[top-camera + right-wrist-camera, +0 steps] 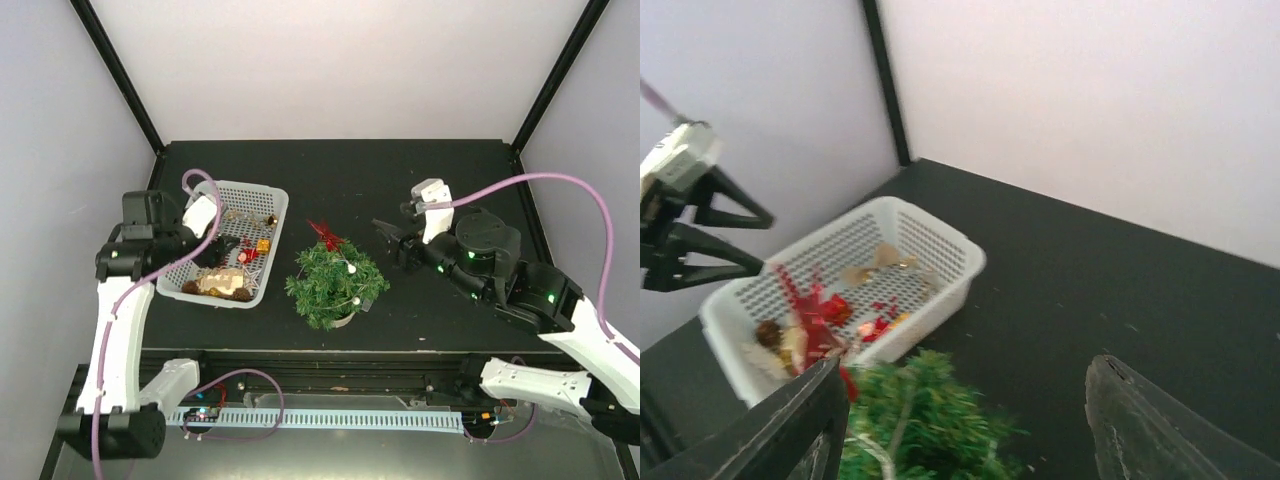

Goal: Decorate the small christmas tree

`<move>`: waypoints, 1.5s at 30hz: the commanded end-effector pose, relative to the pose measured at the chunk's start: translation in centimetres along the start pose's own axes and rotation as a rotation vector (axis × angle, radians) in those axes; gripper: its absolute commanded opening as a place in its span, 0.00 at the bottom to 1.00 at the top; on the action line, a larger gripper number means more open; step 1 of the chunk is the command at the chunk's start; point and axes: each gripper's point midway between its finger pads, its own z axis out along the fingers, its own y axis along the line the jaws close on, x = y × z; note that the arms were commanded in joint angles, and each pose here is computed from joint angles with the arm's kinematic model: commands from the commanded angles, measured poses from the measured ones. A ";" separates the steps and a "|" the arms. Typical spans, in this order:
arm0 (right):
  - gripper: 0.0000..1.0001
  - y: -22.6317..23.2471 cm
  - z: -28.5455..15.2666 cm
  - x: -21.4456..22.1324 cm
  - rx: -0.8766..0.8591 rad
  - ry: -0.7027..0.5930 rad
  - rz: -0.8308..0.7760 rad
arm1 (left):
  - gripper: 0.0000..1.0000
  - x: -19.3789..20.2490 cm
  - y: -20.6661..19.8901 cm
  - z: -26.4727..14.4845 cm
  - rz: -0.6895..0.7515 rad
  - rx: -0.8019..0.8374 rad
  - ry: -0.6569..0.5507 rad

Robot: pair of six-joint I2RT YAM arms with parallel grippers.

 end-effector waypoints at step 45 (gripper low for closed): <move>0.66 -10.4 9.5 14.5 0.211 0.304 0.380 | 0.77 16.5 12.5 11.7 -0.398 -0.057 0.766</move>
